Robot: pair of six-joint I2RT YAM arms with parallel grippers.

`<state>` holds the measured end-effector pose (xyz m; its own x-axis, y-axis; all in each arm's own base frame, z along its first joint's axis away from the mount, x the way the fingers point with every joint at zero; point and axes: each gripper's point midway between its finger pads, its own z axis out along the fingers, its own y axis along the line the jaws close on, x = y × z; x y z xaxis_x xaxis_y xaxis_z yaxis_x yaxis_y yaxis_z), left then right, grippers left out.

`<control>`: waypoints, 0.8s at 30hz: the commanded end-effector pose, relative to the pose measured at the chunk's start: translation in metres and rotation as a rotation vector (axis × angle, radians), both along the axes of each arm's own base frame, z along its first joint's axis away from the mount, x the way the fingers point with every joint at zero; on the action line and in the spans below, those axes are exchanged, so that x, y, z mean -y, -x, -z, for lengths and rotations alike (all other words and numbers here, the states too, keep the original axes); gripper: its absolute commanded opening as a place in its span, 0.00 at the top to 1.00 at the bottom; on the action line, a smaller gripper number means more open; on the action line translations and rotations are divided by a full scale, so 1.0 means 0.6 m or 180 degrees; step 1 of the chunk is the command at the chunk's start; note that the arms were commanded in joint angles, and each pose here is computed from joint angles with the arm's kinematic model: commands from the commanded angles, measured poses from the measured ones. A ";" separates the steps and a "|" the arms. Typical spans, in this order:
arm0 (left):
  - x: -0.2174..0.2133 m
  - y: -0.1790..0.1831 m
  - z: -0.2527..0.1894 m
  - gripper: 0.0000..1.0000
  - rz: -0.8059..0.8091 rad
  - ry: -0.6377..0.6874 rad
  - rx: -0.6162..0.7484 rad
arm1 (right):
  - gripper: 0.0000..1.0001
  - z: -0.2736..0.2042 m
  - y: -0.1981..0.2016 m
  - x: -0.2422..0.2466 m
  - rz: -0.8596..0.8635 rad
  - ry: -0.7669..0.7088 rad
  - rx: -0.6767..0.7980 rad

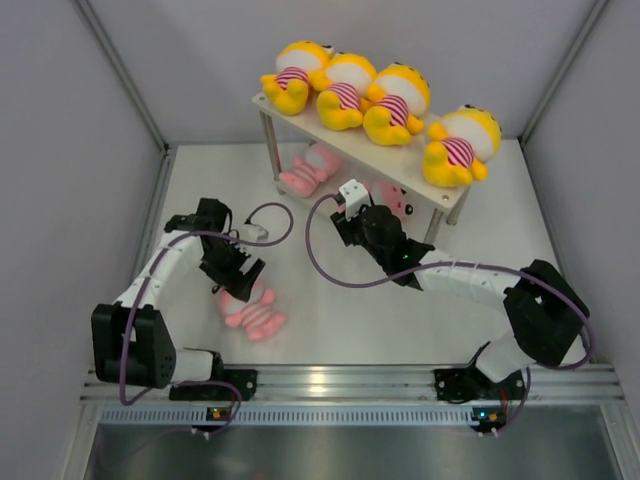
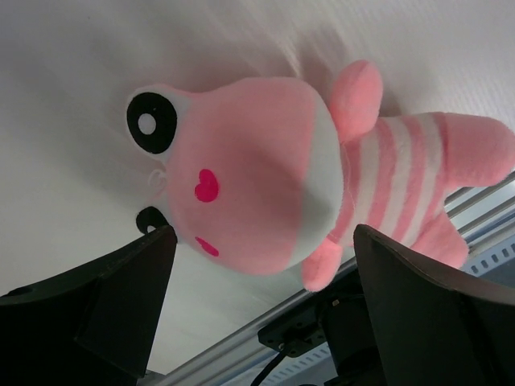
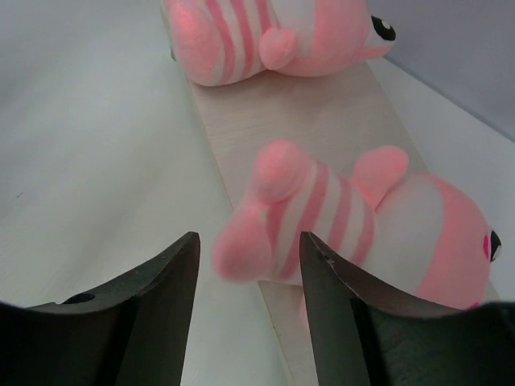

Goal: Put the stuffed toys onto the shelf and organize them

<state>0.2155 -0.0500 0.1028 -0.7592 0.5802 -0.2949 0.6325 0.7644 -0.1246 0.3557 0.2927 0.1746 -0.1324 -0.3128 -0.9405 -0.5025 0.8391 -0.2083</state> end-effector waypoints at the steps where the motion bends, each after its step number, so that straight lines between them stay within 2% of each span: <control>1: -0.014 0.001 0.037 0.03 0.0114 -0.0176 -0.0091 | 0.47 -0.075 0.008 -0.018 -0.0193 -0.0128 0.0200; 3: -0.013 0.012 0.065 0.05 0.0197 -0.0284 -0.0214 | 0.41 -0.076 0.006 -0.014 -0.0169 -0.0100 0.0207; 7: -0.003 0.023 0.097 0.14 0.0276 -0.0295 -0.0323 | 0.33 -0.047 -0.012 -0.001 0.0087 0.0073 0.0058; 8: -0.002 0.026 0.103 0.24 0.0274 -0.0293 -0.0384 | 0.31 -0.042 -0.017 0.000 0.0133 0.0113 0.0022; 11: 0.001 0.029 0.112 0.44 0.0257 -0.0259 -0.0444 | 0.28 -0.024 -0.037 0.000 0.0259 0.0246 -0.0011; 14: 0.000 0.022 0.109 0.81 0.0243 -0.0275 -0.0390 | 0.27 -0.006 -0.062 -0.007 0.0372 0.0425 -0.0040; 17: -0.003 0.005 0.089 0.97 0.0188 -0.0321 -0.0210 | 0.27 -0.007 -0.080 -0.011 0.0397 0.0544 -0.0066; 22: -0.022 -0.030 0.043 1.00 0.0011 -0.0517 0.0204 | 0.31 0.029 -0.083 0.004 0.0464 0.0837 -0.0185; 23: -0.025 -0.040 0.026 1.00 -0.0028 -0.0548 0.0334 | 0.34 0.035 -0.084 0.005 0.0453 0.0872 -0.0207; 24: -0.037 -0.049 0.014 1.00 -0.0104 -0.0666 0.0427 | 0.51 0.040 -0.083 0.005 0.0422 0.0915 -0.0221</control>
<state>0.2046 -0.0370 0.0622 -0.7597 0.6321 -0.1526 0.6451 0.7622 -0.0539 0.3958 0.2950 0.1402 -0.2509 -0.5296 -0.8103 -0.4416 0.8075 -0.3911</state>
